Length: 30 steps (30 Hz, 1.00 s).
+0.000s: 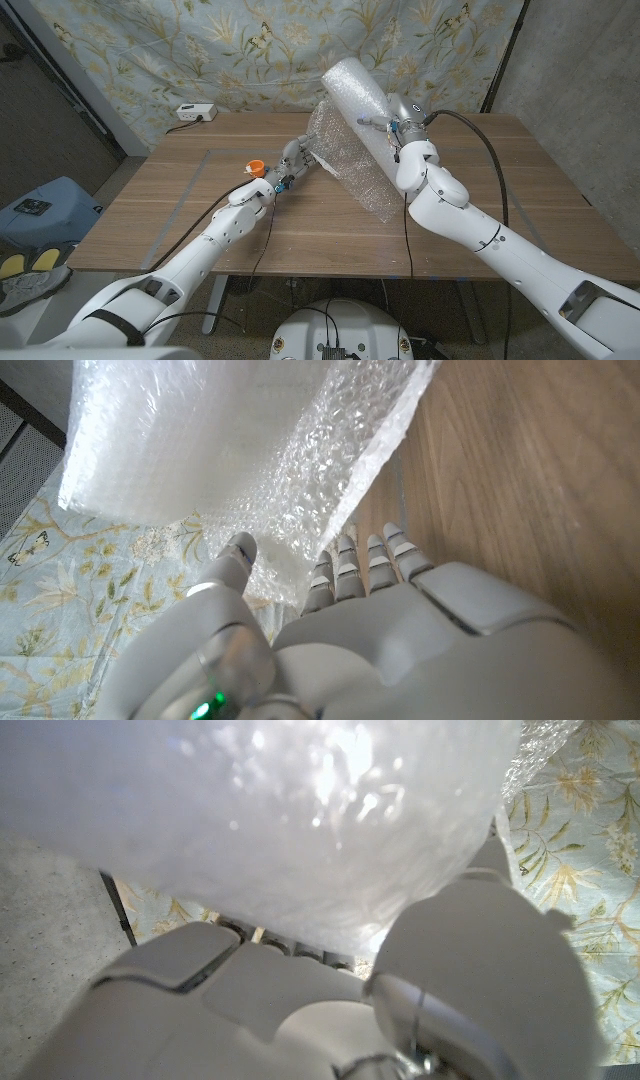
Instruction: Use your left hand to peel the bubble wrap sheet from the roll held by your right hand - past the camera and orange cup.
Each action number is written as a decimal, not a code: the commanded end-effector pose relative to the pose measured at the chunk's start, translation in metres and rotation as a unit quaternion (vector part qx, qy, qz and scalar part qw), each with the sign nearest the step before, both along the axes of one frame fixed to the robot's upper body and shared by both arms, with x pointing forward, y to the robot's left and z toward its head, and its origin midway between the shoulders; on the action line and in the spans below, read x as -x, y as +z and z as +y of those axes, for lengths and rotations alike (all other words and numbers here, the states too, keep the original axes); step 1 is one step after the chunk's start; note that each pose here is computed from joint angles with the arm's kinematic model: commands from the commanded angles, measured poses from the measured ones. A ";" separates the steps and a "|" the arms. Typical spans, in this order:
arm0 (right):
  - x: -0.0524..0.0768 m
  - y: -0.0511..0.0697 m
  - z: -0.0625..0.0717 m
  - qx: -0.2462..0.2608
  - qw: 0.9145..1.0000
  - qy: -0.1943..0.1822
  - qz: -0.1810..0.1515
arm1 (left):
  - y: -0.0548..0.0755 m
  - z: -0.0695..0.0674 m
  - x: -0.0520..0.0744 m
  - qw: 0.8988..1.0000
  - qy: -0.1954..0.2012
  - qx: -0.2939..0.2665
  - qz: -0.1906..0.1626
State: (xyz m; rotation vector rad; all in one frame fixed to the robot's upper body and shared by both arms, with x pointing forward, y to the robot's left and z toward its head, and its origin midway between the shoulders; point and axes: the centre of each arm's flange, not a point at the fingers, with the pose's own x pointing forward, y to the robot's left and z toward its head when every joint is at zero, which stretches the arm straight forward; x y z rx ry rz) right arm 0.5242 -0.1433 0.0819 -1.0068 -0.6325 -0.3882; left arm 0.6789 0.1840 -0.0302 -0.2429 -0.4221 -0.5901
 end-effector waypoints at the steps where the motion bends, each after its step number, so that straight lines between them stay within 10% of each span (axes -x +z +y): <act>1: 0.009 0.000 0.005 -0.018 0.999 0.029 0.001 | 0.008 -0.021 -0.018 1.000 -0.023 0.015 -0.003; 17: 0.011 0.005 0.000 -0.034 0.999 0.036 -0.003 | 0.009 -0.066 -0.022 0.994 -0.098 0.020 0.033; 30: 0.011 0.009 -0.004 -0.041 0.999 0.028 -0.005 | 0.000 -0.069 -0.015 0.992 -0.116 0.002 0.050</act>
